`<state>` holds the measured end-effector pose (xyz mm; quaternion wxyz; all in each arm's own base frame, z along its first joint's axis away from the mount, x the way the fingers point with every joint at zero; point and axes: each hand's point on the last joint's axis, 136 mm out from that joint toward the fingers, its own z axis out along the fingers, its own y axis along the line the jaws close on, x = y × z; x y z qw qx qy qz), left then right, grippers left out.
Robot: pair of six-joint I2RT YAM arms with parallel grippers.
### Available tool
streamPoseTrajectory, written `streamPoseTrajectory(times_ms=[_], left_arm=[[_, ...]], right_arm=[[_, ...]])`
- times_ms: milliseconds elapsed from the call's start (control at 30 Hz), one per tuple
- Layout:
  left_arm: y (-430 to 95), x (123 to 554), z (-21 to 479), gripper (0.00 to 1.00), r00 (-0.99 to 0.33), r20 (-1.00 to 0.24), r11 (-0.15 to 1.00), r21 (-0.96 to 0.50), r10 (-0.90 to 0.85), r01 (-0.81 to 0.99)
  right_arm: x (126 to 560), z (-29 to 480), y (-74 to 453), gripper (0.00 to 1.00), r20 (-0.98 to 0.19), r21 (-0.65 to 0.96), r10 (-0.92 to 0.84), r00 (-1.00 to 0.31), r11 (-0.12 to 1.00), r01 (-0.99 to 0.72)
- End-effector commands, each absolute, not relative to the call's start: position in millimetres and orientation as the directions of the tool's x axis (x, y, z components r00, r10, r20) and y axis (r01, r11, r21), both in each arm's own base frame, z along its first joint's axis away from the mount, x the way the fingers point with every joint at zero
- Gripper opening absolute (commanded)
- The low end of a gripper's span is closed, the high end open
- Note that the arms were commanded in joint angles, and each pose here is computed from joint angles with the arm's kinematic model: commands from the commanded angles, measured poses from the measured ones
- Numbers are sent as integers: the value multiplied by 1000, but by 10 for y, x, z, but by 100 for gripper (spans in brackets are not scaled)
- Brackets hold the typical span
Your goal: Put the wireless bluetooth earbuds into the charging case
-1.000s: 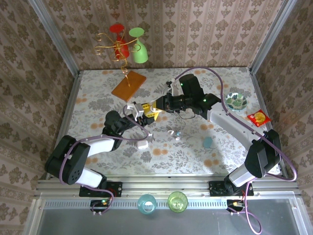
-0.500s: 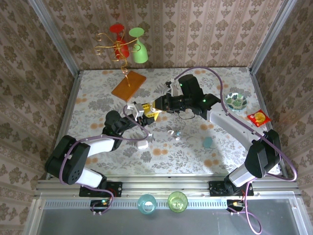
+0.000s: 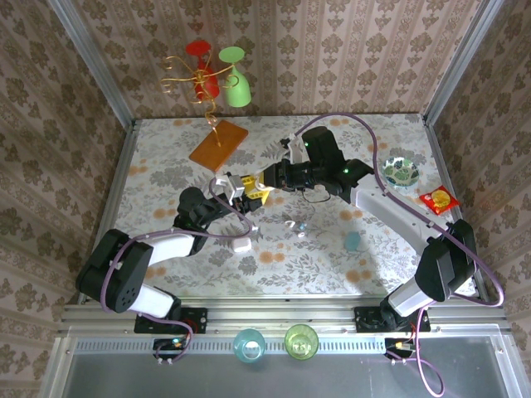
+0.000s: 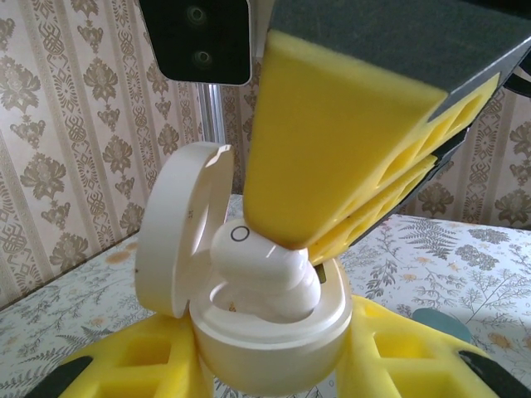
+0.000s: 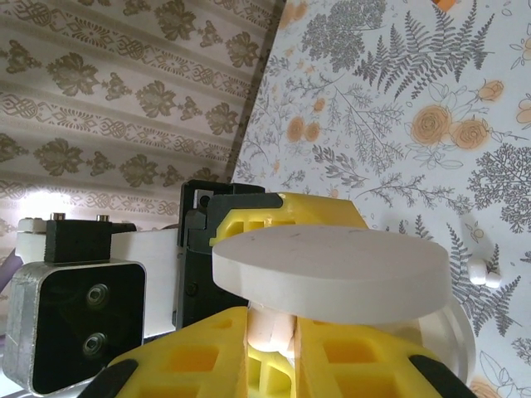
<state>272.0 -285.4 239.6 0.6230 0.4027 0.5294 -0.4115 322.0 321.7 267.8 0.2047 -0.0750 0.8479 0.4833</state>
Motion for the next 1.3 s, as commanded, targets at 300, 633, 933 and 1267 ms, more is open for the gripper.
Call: streamPoseTrajectory(times_ms=[300,633,933,1267], left_arm=[[-2894,2664,2701,28,180,-972,309,126,-151,943],[-2886,2673,2708,28,180,-972,317,124,-153,940],[-2877,2685,2735,28,188,-970,322,130,-155,938],[-2868,2695,2716,27,201,-969,331,143,-147,933]], right_arm=[[3323,2631,3226,21,-530,726,78,-845,556,-404],[3322,2581,3201,28,-565,691,65,-823,582,-428],[3281,2634,3109,34,-581,666,67,-811,612,-427],[3151,2883,3062,42,-629,660,67,-774,572,-487]])
